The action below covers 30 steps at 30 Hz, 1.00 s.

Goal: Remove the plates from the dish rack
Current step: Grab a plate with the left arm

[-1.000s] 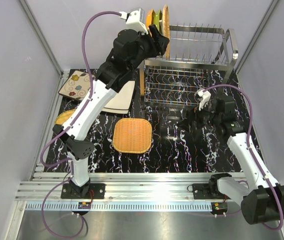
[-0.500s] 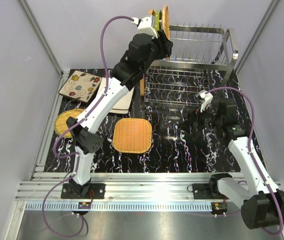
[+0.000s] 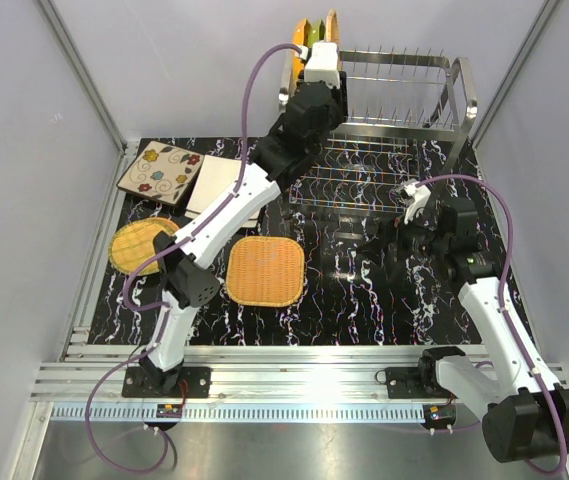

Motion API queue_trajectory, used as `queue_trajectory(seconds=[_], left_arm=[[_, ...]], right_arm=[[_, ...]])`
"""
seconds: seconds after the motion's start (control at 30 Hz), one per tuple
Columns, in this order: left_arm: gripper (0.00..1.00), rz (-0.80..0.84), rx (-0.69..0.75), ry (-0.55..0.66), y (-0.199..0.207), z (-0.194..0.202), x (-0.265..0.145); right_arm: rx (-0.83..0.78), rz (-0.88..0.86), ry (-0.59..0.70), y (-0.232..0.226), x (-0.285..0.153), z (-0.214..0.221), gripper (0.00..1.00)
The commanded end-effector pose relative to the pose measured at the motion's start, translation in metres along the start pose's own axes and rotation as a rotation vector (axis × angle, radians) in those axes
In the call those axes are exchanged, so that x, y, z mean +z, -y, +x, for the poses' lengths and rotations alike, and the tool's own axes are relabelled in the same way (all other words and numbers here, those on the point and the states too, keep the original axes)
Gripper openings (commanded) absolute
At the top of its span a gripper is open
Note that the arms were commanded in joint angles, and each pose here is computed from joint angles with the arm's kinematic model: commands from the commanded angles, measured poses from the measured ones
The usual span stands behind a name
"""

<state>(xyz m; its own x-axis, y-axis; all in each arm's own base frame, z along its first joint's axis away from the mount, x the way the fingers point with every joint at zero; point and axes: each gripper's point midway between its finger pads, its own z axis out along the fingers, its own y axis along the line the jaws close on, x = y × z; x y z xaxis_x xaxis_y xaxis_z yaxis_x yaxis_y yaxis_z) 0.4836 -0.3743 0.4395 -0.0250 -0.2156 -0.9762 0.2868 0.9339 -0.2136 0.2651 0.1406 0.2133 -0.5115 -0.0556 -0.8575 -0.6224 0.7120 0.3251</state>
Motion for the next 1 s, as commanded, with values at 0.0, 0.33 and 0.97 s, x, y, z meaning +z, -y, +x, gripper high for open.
queue_trajectory(seconds=[0.0, 0.33, 0.97], left_arm=[[0.43, -0.096, 0.054, 0.122, -0.009, -0.031, 0.000], [0.06, -0.136, 0.155, 0.246, -0.007, -0.064, -0.003], [0.00, -0.071, 0.095, 0.542, 0.007, -0.144, -0.023]], right_arm=[[-0.010, -0.012, 0.054, -0.004, -0.004, -0.012, 1.00], [0.009, -0.013, 0.062, -0.005, -0.005, -0.012, 1.00], [0.028, -0.020, 0.075, -0.007, -0.005, -0.011, 1.00]])
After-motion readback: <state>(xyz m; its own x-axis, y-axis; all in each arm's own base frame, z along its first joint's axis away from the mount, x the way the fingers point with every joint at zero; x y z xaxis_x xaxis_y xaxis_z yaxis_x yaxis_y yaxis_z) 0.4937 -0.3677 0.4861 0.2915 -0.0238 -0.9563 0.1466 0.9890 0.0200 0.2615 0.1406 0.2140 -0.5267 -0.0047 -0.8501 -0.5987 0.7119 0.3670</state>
